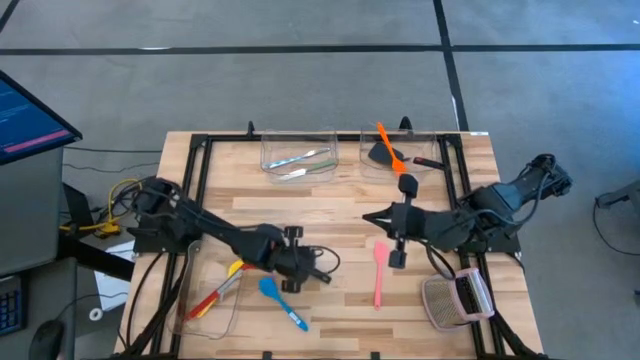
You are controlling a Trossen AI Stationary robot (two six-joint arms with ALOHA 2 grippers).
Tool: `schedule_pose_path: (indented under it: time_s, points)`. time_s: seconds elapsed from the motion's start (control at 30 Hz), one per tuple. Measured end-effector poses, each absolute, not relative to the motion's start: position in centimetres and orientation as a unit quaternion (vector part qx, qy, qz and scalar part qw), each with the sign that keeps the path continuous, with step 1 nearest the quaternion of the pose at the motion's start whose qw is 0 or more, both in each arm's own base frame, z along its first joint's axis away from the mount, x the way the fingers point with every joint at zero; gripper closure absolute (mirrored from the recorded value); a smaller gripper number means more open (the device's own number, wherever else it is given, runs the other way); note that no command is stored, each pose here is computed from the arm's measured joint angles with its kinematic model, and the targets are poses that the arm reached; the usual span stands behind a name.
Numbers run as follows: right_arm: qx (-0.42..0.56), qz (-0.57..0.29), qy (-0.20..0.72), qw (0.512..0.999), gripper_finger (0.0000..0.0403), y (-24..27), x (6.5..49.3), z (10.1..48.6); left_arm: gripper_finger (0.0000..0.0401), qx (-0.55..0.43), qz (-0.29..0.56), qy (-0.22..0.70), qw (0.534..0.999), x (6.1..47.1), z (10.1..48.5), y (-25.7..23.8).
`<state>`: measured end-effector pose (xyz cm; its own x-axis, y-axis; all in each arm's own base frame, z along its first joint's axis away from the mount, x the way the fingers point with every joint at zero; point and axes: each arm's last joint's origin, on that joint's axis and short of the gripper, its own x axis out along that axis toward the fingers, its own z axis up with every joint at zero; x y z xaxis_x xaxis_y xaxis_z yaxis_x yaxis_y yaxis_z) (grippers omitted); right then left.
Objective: Pick & Place Kitchen Items
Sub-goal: Put the black spatula into the top right transparent bin
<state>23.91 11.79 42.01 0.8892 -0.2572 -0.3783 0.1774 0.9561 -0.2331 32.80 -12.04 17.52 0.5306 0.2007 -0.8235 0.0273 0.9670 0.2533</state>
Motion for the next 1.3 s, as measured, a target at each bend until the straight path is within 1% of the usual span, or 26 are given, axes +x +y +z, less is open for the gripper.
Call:
schedule_pose_path:
  time_s: [0.23,0.33,0.5,0.6,0.7,0.83,1.03,1.17,1.3]
  points:
    - [-0.087,-0.126,0.223,0.963,0.0403,11.9,23.5,41.6,0.0399,0.103,0.009,0.466,0.879,31.5,20.5,-12.3]
    - [-0.081,-0.128,0.226,0.962,0.0403,11.8,23.4,41.5,0.0399,0.083,0.010,0.477,0.875,31.1,20.5,-12.5]
    - [-0.062,-0.127,0.231,0.963,0.0403,11.8,23.4,41.4,0.0399,0.083,0.003,0.481,0.873,30.7,20.3,-13.4]
    - [-0.042,-0.110,0.243,0.963,0.0403,12.1,24.0,40.9,0.0399,0.087,-0.003,0.473,0.877,30.1,21.2,-13.8]
    - [-0.045,-0.101,0.265,0.958,0.0403,12.5,25.3,39.8,0.0399,0.092,-0.013,0.455,0.886,29.0,23.0,-13.8]
    - [-0.045,-0.113,0.286,0.950,0.0403,13.2,27.1,38.0,0.0399,0.086,-0.033,0.412,0.907,27.0,26.2,-13.7]
    - [-0.076,-0.125,0.332,0.932,0.0403,14.2,31.2,33.7,0.0399,0.072,-0.069,0.350,0.931,22.5,29.6,-13.3]
    - [-0.053,-0.082,0.357,0.929,0.0403,13.7,34.8,30.8,0.0399,0.070,-0.078,0.313,0.944,19.6,30.8,-12.6]
    - [-0.025,-0.015,0.355,0.934,0.0403,12.5,38.4,28.4,0.0399,0.068,-0.077,0.289,0.952,17.3,30.8,-12.0]
